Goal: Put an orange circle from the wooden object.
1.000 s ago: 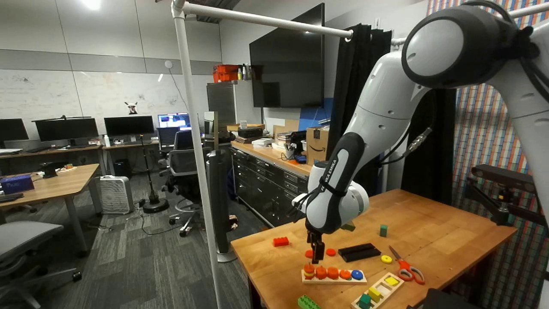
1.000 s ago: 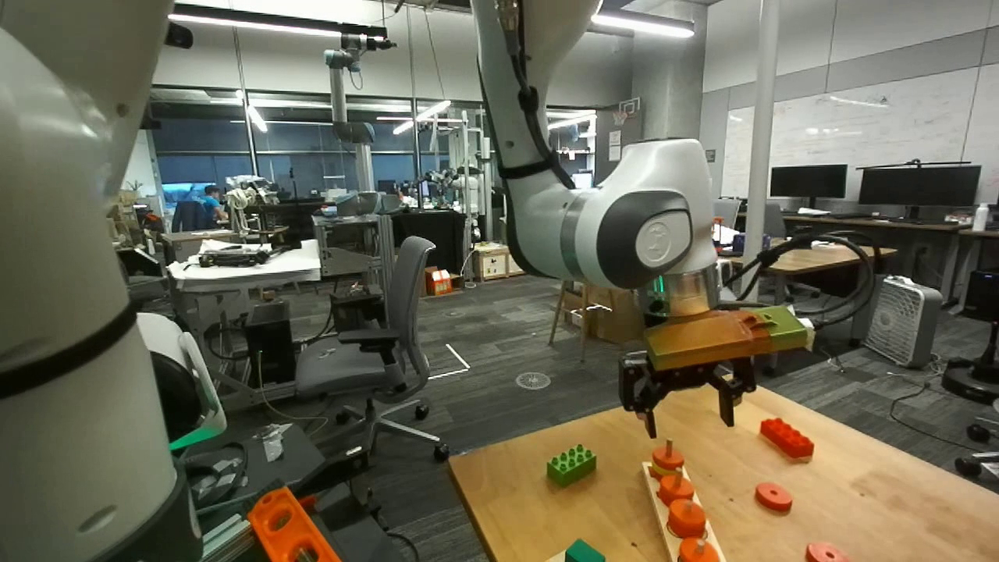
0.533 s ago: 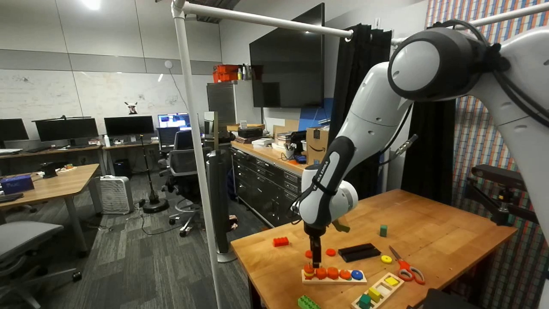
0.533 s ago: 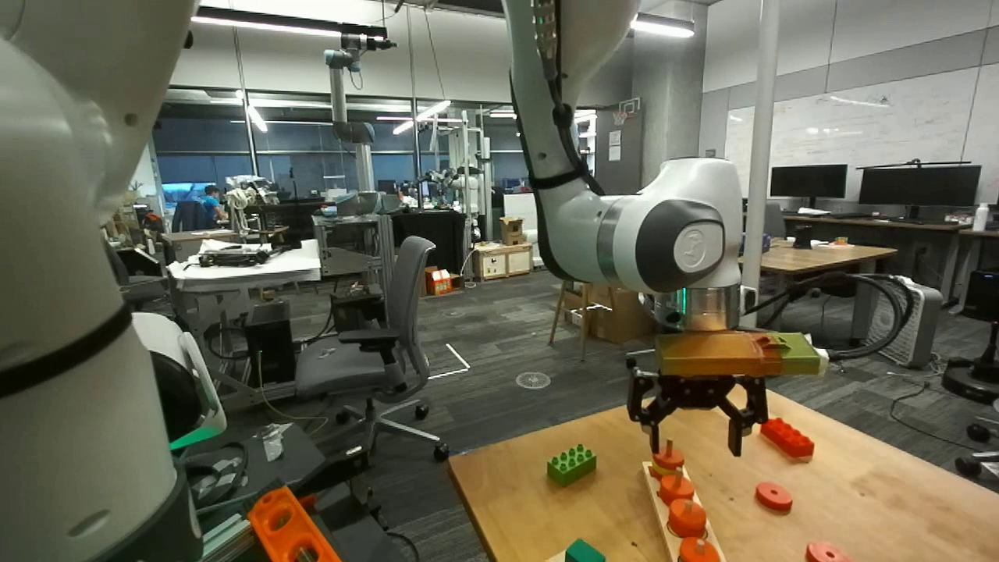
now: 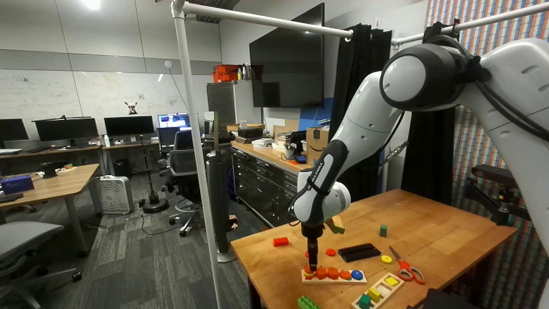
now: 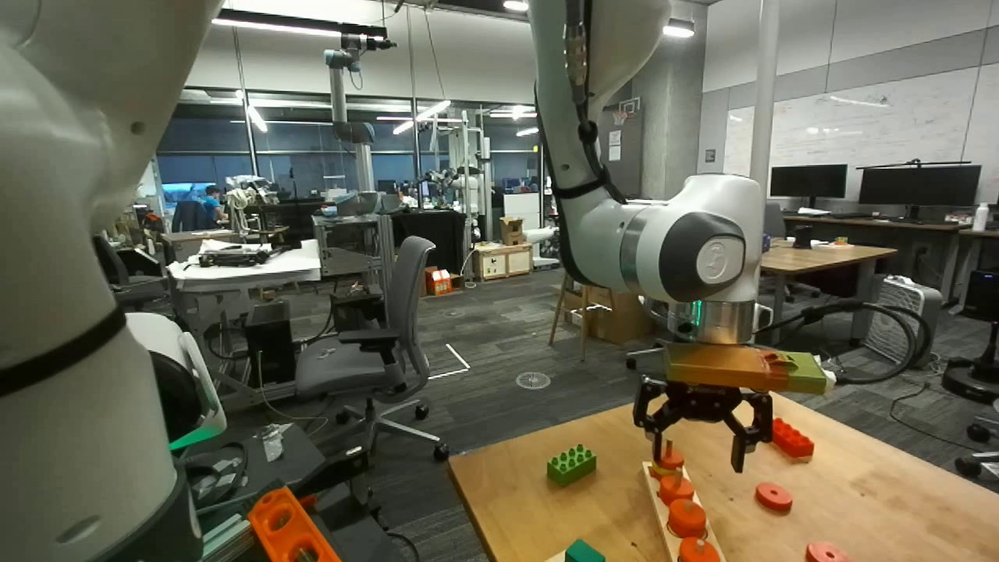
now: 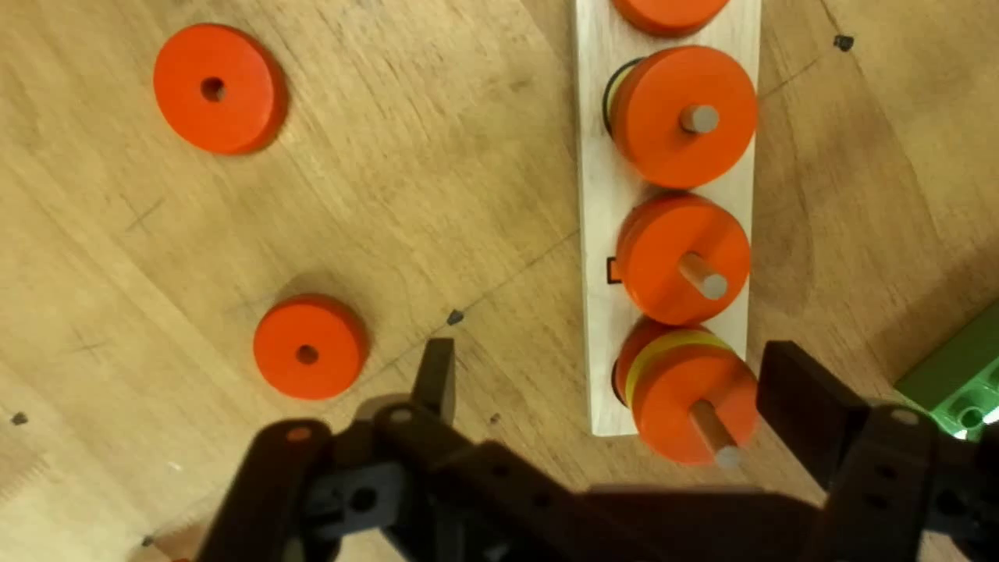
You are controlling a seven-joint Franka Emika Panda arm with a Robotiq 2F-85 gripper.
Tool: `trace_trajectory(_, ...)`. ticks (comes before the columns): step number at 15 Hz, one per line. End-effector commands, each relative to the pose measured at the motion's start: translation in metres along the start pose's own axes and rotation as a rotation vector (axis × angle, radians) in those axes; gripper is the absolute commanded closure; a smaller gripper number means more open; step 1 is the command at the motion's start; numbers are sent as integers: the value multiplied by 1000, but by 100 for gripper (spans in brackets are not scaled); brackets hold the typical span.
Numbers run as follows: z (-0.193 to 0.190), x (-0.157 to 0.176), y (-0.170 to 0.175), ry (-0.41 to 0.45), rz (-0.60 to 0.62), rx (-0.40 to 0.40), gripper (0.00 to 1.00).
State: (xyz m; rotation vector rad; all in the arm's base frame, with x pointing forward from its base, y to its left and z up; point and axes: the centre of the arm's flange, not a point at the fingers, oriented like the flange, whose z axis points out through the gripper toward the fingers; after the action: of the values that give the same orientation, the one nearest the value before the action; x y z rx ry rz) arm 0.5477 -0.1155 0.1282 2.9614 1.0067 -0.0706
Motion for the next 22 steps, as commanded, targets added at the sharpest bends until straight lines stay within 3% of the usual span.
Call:
trace_trajectory(1, 2, 6, 8, 12, 24, 28, 0)
trace_trajectory(20, 7, 13, -7, 18, 19, 88, 0)
trace_trajectory(21, 7, 13, -7, 20, 16, 89, 3)
trace_trajectory(22, 8, 13, -8, 20, 15, 88, 25)
